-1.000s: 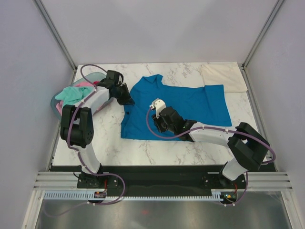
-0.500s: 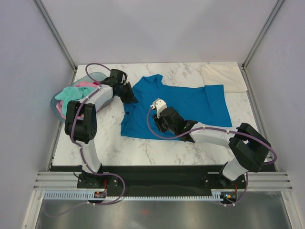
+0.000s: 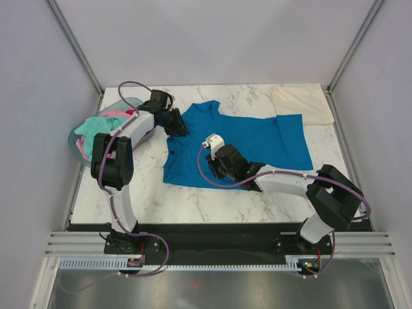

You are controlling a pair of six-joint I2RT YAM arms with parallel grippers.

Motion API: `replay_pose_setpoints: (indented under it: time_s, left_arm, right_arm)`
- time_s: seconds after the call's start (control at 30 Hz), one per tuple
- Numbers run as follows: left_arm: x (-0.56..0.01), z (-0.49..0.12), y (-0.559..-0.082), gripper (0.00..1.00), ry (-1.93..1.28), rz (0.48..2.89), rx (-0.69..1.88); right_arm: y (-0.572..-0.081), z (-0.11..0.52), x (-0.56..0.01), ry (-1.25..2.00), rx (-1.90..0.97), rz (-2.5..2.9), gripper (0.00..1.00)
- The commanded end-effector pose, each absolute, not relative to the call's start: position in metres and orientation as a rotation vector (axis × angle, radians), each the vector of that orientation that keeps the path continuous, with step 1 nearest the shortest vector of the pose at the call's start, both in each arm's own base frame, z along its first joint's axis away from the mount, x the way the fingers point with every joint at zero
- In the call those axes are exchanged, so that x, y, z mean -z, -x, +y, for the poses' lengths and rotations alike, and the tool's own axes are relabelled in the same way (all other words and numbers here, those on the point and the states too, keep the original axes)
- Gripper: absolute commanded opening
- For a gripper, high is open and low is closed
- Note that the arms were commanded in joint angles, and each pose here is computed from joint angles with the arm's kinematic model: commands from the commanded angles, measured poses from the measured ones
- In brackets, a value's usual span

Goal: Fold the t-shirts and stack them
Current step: Fold the tshirt

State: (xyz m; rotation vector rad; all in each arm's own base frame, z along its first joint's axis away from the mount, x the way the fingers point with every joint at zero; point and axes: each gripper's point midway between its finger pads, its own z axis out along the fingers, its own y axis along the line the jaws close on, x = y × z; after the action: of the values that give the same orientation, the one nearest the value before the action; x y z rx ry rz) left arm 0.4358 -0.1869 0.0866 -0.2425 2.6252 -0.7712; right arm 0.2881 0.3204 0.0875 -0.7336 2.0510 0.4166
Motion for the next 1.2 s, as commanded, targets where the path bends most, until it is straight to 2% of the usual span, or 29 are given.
replay_pose_setpoints:
  time_s: [0.0, 0.1, 0.17, 0.33, 0.43, 0.5, 0.57, 0.8, 0.97, 1.17]
  left_arm:
    - [-0.115, -0.174, -0.442, 0.35, 0.175, 2.574, 0.648]
    - [-0.121, -0.139, -0.427, 0.36, 0.240, 2.606, 0.405]
    - [-0.123, -0.127, -0.402, 0.36, 0.250, 2.628, 0.346]
    - [-0.095, -0.119, -0.331, 0.29, 0.301, 2.736, 0.381]
    - [-0.084, -0.136, -0.301, 0.23, 0.329, 2.765, 0.562]
    - [-0.085, -0.152, -0.300, 0.21, 0.334, 2.728, 0.710]
    - [-0.071, -0.154, -0.293, 0.21, 0.354, 2.748, 0.721]
    - [-0.034, -0.131, -0.272, 0.34, 0.389, 2.832, 0.532]
    - [-0.021, -0.112, -0.259, 0.29, 0.424, 2.883, 0.371]
    - [-0.027, -0.100, -0.251, 0.31, 0.399, 2.884, 0.215]
  right_arm:
    - [-0.293, 0.335, -0.093, 0.728, -0.453, 2.041, 0.35]
    - [-0.291, 0.342, -0.087, 0.757, -0.461, 2.050, 0.34]
    - [-0.290, 0.348, -0.085, 0.773, -0.468, 2.049, 0.34]
    - [-0.287, 0.360, -0.083, 0.807, -0.502, 2.030, 0.34]
    - [-0.290, 0.364, -0.083, 0.792, -0.515, 2.020, 0.34]
    - [-0.291, 0.366, -0.082, 0.777, -0.530, 2.020, 0.33]
    - [-0.290, 0.370, -0.081, 0.774, -0.547, 2.020, 0.33]
    - [-0.292, 0.359, -0.080, 0.727, -0.509, 2.023, 0.32]
    - [-0.292, 0.349, -0.078, 0.707, -0.475, 2.028, 0.32]
    - [-0.291, 0.332, -0.072, 0.656, -0.452, 2.045, 0.31]
